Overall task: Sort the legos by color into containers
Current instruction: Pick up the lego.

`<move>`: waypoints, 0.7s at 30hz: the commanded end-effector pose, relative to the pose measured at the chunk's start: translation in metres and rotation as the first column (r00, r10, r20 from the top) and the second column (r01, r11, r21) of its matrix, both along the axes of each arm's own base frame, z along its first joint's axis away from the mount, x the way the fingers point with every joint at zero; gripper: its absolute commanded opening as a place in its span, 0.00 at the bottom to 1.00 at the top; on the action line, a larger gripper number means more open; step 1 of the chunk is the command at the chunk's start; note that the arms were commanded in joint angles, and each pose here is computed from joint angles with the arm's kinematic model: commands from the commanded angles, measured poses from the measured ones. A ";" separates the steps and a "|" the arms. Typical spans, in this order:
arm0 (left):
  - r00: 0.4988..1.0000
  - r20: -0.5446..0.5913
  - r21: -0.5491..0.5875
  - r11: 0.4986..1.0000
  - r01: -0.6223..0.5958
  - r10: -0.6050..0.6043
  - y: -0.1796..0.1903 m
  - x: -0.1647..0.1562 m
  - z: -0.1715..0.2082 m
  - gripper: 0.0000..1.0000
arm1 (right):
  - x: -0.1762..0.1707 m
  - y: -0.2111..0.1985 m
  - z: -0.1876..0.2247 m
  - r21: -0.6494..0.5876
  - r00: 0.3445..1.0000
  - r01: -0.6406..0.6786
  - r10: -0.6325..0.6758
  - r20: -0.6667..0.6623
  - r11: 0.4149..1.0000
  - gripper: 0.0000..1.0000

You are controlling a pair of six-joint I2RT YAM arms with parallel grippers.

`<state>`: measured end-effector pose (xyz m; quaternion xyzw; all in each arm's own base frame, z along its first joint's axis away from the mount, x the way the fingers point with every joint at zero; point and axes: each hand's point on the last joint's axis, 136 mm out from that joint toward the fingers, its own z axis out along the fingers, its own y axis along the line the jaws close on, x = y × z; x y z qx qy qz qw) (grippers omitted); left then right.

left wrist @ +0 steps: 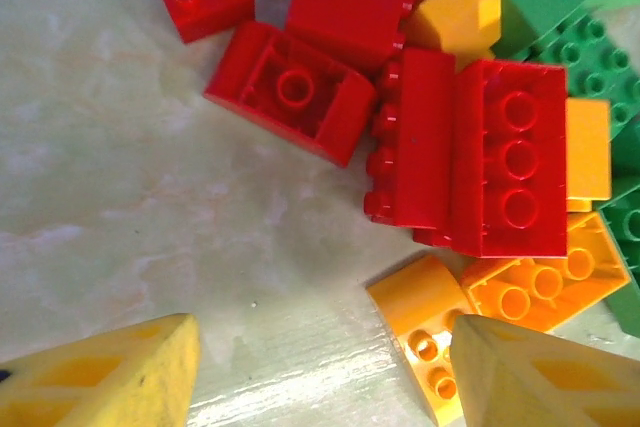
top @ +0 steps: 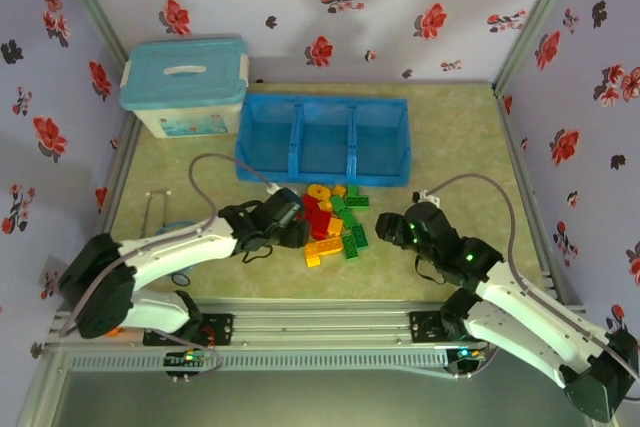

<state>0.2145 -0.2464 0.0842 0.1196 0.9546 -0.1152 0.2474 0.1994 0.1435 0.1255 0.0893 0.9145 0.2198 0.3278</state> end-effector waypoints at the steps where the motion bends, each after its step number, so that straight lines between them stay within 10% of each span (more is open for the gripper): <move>1: 1.000 0.027 -0.052 0.999 -0.007 0.008 -0.023 0.011 0.014 0.65 | -0.002 0.000 -0.007 0.039 0.998 0.057 -0.056 -0.017 0.998 0.72; 21: 0.999 -0.014 -0.011 0.999 0.044 -0.044 -0.073 0.024 -0.004 0.59 | -0.008 0.001 -0.021 0.029 0.999 0.040 -0.039 -0.030 0.999 0.68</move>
